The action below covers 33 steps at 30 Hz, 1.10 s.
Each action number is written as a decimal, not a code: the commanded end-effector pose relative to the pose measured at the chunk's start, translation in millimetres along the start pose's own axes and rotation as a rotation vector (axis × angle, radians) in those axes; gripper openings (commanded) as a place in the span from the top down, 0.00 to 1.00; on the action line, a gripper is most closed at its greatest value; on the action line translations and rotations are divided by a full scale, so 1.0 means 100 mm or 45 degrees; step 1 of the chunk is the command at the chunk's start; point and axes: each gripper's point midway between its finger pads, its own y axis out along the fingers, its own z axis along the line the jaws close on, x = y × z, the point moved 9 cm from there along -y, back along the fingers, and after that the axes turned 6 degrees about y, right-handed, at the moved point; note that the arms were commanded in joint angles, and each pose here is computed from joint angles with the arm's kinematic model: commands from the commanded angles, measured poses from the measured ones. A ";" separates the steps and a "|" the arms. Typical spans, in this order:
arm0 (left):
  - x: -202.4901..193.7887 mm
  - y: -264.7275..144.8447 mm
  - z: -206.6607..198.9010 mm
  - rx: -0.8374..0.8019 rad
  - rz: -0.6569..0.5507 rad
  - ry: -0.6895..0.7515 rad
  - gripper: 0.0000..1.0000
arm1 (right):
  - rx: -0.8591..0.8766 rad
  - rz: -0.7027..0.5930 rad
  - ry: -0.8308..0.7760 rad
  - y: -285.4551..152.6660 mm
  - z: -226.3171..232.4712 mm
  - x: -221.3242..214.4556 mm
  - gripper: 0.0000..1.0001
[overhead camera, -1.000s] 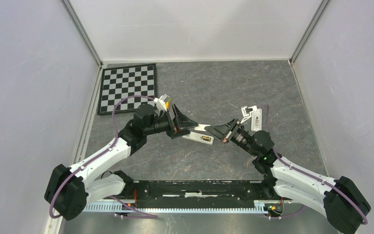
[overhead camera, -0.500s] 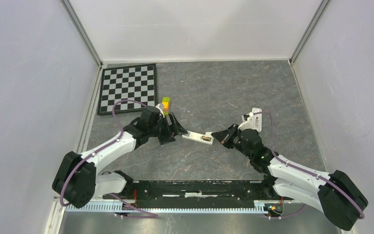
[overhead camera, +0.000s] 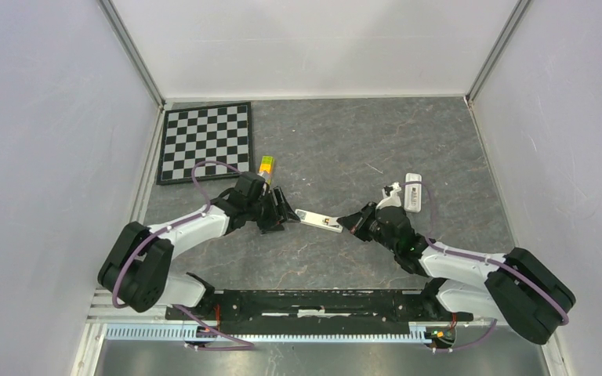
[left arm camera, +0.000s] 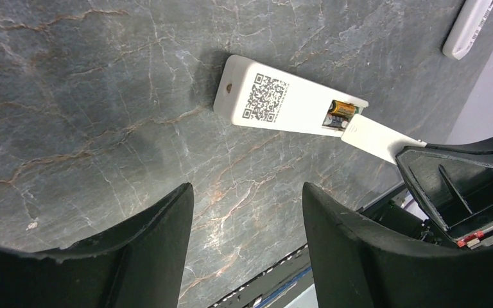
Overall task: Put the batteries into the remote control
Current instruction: Load the battery cover into the remote control.
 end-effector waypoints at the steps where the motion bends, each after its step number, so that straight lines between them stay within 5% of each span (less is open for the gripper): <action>1: 0.06 0.05 0.00 -0.023 -0.039 0.073 0.32 | 0.104 -0.001 0.016 0.05 0.15 0.02 1.00; 33: 0.06 0.14 0.02 -0.030 -0.003 0.062 0.36 | -0.021 -0.037 0.091 0.18 -0.14 -0.05 1.00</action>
